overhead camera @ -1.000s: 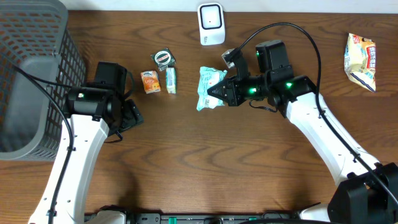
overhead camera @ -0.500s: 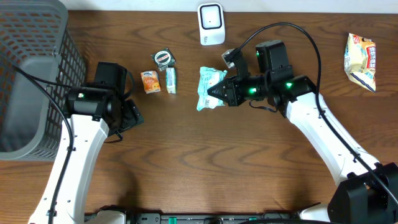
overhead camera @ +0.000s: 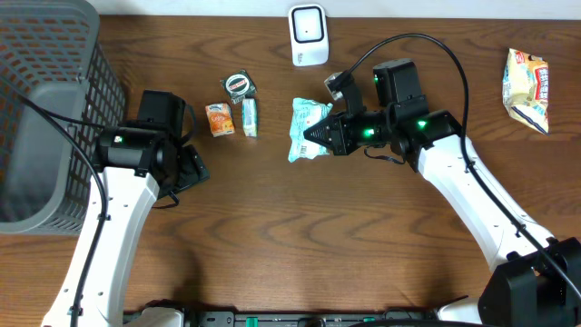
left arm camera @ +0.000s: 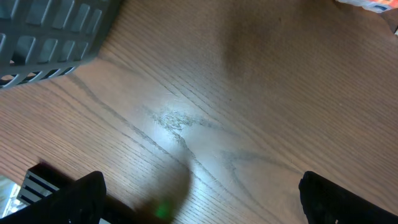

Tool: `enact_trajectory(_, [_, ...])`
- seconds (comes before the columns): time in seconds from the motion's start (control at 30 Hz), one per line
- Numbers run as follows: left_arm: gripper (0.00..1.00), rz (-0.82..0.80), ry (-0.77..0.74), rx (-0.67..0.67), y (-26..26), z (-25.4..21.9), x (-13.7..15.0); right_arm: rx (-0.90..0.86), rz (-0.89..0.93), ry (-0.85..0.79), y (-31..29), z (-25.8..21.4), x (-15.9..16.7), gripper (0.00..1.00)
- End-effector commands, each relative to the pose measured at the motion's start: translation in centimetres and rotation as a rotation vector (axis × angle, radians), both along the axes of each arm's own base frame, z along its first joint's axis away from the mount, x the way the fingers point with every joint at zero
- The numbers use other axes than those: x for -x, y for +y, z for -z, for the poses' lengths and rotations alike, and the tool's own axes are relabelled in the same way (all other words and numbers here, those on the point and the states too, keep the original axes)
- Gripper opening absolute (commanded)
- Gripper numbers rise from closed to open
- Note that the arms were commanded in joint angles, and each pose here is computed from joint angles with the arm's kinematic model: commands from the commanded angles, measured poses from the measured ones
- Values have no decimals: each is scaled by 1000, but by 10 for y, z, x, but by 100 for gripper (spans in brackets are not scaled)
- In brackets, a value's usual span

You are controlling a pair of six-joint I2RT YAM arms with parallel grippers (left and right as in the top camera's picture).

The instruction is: Scan the item barcode

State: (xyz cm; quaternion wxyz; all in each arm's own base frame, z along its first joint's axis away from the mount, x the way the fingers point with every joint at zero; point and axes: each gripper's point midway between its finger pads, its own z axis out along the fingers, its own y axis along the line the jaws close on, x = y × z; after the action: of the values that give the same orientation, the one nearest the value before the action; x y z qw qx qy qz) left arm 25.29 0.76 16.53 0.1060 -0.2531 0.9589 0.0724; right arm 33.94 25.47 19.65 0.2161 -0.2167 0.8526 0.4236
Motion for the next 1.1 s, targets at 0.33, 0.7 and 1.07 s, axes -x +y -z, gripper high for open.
enact_trajectory(0.33, [98, -10, 6, -9, 3, 1, 1, -18, -5, -17, 3, -12, 2, 1])
enact_trajectory(0.7, [97, -10, 6, -9, 3, 1, 1, 0, 7, -7, 0, -8, 2, 1])
enact_trajectory(1.07, [98, -10, 6, -9, 3, 1, 1, 5, 10, -5, 0, -7, 3, 1])
